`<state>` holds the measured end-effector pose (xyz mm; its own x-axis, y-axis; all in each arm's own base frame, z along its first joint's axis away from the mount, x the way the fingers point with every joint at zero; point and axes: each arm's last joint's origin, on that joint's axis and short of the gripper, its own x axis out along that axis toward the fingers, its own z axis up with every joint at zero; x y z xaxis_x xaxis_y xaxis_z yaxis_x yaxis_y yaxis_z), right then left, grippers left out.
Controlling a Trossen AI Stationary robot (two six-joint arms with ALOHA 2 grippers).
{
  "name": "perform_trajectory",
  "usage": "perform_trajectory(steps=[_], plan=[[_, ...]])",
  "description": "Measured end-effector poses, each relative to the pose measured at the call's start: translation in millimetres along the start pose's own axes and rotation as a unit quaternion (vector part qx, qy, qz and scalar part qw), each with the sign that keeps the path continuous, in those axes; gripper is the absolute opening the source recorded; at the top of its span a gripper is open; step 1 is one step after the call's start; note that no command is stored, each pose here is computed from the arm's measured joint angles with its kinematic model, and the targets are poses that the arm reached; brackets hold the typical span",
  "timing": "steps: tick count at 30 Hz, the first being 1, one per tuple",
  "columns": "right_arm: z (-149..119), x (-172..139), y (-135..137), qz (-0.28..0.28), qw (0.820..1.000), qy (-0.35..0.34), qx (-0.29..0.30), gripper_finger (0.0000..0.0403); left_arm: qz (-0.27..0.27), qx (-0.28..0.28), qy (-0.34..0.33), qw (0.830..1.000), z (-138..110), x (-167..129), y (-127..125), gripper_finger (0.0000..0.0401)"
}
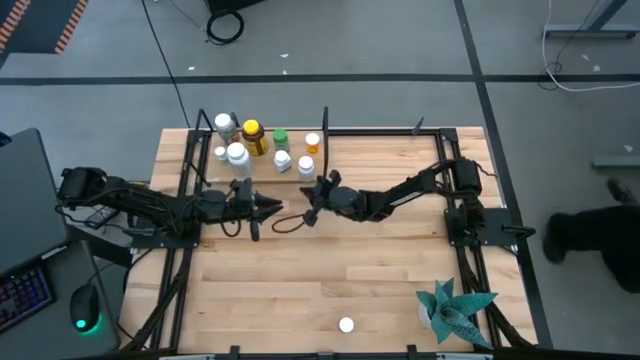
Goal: Pick and place medicine bottles onto shelf by color
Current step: Adjust the white pill bottle on the shelf
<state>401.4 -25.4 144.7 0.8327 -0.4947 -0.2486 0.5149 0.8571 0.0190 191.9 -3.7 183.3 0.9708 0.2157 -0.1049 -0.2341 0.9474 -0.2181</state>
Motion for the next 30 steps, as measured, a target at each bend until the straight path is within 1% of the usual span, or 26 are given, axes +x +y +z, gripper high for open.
perform_trajectory(steps=[5, 11, 16, 23, 26, 30], plan=[[2, 4, -9, -0.015, 1.0, -0.004, 0.009, 0.0006, -0.001, 0.009, -0.004, 1.0, 1, 0, 0, 0.0037], [3, 9, -20, -0.03, 0.999, -0.001, 0.039, 0.0016, -0.001, 0.013, -0.005, 1.0, 1, 0, 0, 0.0016], [3, 12, -26, -0.039, 0.997, 0.0, 0.061, 0.0006, -0.002, -0.001, -0.004, 1.0, 1, 0, 0, 0.0016], [3, 12, -29, -0.071, 0.994, -0.007, 0.077, 0.0014, -0.011, -0.005, -0.002, 1.0, 1, 0, -1, 0.0026], [3, 11, -29, -0.082, 0.993, -0.01, 0.082, 0.0009, -0.011, -0.01, -0.002, 1.0, 1, 0, -1, 0.0025], [3, 11, -29, -0.083, 0.992, -0.011, 0.093, 0.0006, -0.011, -0.012, -0.002, 1.0, 1, 0, -1, 0.0019]])
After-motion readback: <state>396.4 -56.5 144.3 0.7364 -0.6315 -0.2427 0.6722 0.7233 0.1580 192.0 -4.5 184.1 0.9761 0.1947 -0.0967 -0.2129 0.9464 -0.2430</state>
